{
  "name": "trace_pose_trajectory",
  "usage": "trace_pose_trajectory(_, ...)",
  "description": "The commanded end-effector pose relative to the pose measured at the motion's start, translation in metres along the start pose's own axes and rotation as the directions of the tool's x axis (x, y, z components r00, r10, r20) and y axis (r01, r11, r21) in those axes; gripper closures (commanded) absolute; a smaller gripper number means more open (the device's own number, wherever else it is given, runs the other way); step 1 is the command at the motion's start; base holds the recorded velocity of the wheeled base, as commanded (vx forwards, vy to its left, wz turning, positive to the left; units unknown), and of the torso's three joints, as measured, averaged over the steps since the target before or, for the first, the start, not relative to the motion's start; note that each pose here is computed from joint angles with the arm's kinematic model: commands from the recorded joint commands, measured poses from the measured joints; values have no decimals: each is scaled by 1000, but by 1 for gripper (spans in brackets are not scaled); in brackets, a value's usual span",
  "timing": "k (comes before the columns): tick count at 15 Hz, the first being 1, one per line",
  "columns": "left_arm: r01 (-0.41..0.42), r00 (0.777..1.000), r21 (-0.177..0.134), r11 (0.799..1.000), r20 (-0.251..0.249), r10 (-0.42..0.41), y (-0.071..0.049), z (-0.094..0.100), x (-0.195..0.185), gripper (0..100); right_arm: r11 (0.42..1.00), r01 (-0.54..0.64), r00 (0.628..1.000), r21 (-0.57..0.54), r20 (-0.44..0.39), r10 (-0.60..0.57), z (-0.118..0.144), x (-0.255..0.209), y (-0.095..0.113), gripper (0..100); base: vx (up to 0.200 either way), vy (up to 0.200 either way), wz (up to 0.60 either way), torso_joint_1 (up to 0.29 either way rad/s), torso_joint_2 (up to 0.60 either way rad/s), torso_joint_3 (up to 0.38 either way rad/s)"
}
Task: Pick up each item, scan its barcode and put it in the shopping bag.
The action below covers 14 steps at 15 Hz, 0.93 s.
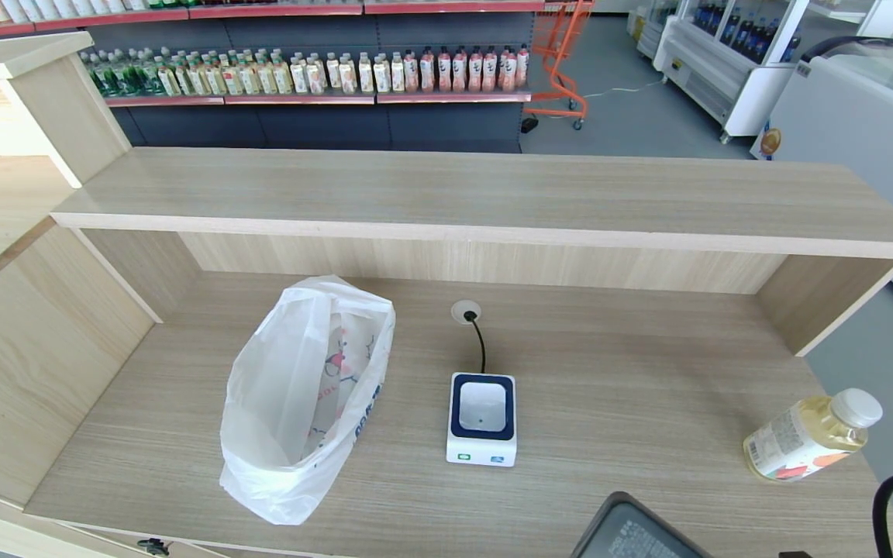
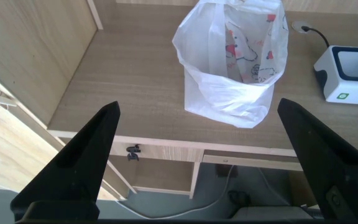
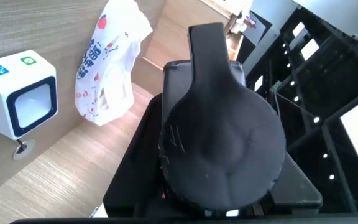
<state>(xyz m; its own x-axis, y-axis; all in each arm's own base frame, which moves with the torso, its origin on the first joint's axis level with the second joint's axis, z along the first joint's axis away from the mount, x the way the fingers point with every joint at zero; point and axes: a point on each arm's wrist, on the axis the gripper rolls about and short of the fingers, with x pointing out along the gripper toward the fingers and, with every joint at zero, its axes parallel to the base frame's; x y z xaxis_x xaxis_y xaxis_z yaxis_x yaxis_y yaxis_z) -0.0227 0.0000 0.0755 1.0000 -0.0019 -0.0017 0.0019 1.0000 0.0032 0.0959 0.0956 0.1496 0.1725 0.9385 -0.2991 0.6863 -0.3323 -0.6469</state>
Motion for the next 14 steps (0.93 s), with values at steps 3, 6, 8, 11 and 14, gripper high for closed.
trace_pose_trajectory(3, 0, 1000, 0, 1000, 0, 0, 0, 0, 0, 0, 1000, 0, 1000, 9, 2, 0, 1, 0, 0, 100, 0, 0, 0, 0, 0, 0)
trace_pose_trajectory(6, 0, 1000, 0, 1000, 0, 0, 0, 0, 0, 0, 910, 8, 994, 415, -100, 37, -19, -3, 0, 100, 0, 0, 0, 0, 0, 0)
trace_pose_trajectory(8, 0, 1000, 0, 1000, 0, 0, 0, 0, 0, 0, 646, 184, 900, 741, -391, 191, -35, -28, -7, 100, 0, 0, 0, 0, 0, 0)
trace_pose_trajectory(11, 0, 1000, 1, 1000, 0, 0, 0, 0, 0, 0, 267, 577, 644, 772, -631, 433, -36, -53, -11, 100, 0, 0, 0, 0, 0, 0)
trace_pose_trajectory(14, 1, 1000, 0, 1000, 0, -1, 0, 0, 0, 0, -235, 825, 531, 513, -564, 632, -47, -40, 19, 100, 0, 0, 0, 0, 0, 0)
